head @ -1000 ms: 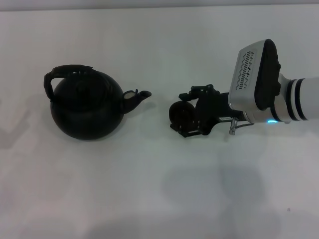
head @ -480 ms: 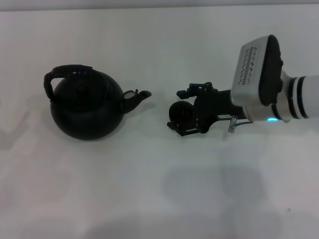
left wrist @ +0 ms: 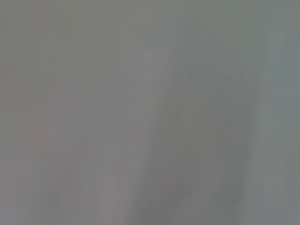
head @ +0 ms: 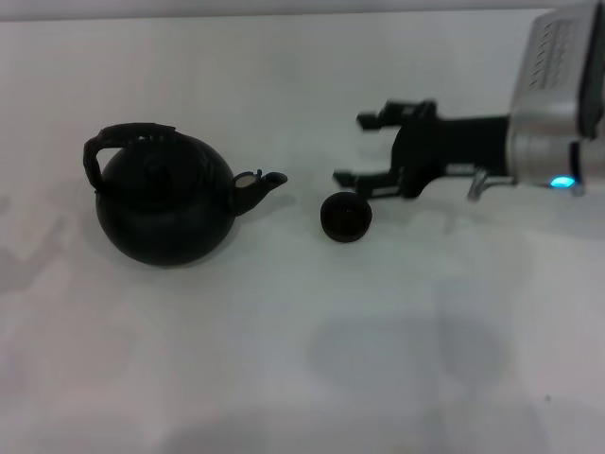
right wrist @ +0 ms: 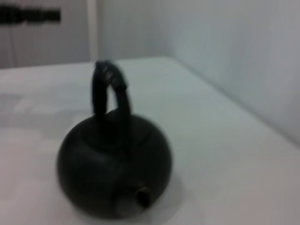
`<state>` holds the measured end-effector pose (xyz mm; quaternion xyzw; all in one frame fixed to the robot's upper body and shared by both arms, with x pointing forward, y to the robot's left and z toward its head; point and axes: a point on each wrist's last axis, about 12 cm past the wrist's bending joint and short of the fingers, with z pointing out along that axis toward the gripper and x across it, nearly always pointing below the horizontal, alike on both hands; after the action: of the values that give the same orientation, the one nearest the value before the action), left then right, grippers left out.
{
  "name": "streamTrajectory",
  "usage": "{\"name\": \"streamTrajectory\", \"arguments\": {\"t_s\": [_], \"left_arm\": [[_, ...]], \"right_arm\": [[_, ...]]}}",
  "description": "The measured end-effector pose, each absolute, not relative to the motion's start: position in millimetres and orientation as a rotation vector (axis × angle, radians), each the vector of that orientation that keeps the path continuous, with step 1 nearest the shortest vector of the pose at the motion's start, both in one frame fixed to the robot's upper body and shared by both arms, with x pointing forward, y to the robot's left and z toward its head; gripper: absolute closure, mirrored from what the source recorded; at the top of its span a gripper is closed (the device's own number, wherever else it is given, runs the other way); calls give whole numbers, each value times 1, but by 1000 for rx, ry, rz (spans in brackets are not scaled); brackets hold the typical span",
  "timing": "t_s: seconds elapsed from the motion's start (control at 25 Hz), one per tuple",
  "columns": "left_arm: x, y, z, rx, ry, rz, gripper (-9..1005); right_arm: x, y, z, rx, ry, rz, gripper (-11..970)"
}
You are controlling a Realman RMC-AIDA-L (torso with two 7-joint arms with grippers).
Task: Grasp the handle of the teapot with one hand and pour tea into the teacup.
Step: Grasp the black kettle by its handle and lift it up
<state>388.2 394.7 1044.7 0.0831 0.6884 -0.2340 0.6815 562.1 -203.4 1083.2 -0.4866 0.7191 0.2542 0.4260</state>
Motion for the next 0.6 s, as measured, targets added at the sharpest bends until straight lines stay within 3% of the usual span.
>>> {"name": "streamTrajectory", "arguments": {"t_s": [0.24,0.6], "left_arm": [[395,375,1034,236,1592,-633,124],[422,354,1023,242,1688,-735,125]], "right_arm": [[569,-224,1102,-1133,1740,588,84],[569,-231,1103,-1127,1726,574,84]]}}
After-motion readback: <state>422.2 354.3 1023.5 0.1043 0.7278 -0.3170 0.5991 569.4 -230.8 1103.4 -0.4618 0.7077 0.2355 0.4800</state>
